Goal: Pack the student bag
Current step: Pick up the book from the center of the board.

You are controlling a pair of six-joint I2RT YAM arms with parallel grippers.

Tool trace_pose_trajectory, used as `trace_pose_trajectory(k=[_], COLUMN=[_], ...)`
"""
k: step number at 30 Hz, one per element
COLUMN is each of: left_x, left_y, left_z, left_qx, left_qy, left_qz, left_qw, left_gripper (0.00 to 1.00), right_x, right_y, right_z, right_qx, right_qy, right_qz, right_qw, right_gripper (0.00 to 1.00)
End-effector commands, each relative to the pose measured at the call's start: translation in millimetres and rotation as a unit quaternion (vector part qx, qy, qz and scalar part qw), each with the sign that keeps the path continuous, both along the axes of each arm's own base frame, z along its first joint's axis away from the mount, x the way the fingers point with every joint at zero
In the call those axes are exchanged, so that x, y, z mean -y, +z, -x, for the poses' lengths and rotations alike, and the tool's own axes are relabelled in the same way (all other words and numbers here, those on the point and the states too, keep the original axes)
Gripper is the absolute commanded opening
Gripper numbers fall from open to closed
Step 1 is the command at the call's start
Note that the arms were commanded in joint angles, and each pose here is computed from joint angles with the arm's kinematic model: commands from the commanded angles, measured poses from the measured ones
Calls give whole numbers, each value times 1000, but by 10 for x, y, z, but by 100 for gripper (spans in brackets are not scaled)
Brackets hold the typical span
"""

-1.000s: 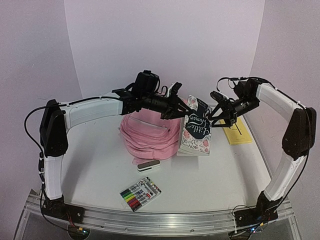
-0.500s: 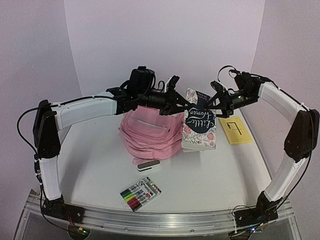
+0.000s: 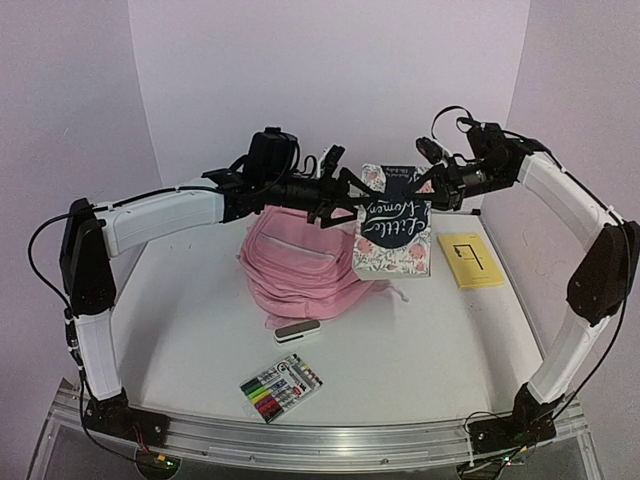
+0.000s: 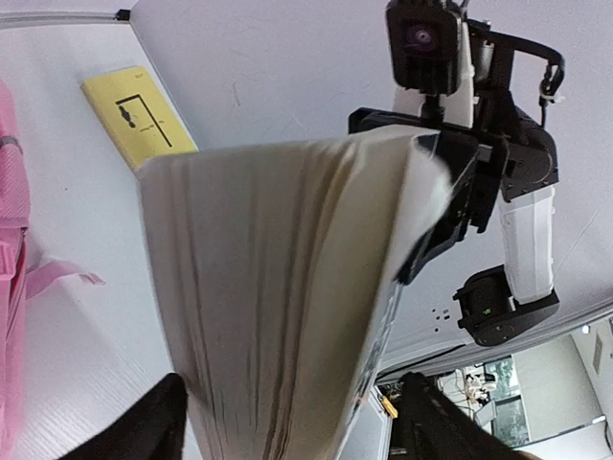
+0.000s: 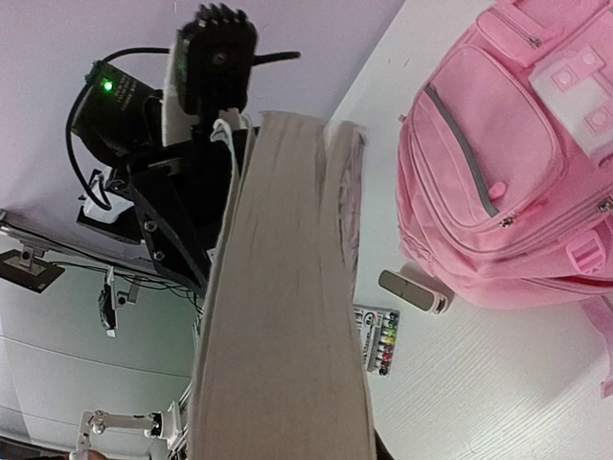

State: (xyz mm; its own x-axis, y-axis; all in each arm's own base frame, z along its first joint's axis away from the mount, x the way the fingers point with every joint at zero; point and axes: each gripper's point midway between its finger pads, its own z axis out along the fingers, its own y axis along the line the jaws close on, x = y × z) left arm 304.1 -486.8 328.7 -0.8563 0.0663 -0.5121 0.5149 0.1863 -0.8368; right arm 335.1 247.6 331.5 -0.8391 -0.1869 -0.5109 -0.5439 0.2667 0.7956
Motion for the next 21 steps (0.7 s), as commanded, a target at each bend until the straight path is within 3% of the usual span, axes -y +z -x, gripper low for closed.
trace_pose_trajectory(k=[1,3,6,15,17,21], left_x=[-283,-304,-268,-229,-245,-317], left_y=[327,242,212,253,275,291], left_z=[246,281,335,421,438,475], left_qx=[29,23,17,12,13,10], left_qy=[10,7,-14,-41,-40,-33], left_qz=[-11,-21,-14,22,29,37], left_qw=[999,1000,1000,999,999,999], left_gripper=[89,95,94,79,71,36], right_x=[-115,-164,-275,-450,-493,-554], right_y=[433,477,522,717,721,548], right_z=[82,133,230,330,361,327], right_qx=[37,43,51,59,61,51], right_qy=[30,39,59,96,101,99], right_qz=[-49,-53,-58,-83,-83,-67], right_qw=[998,997,995,990,990,992], right_gripper=[0,0,0,0,0,0])
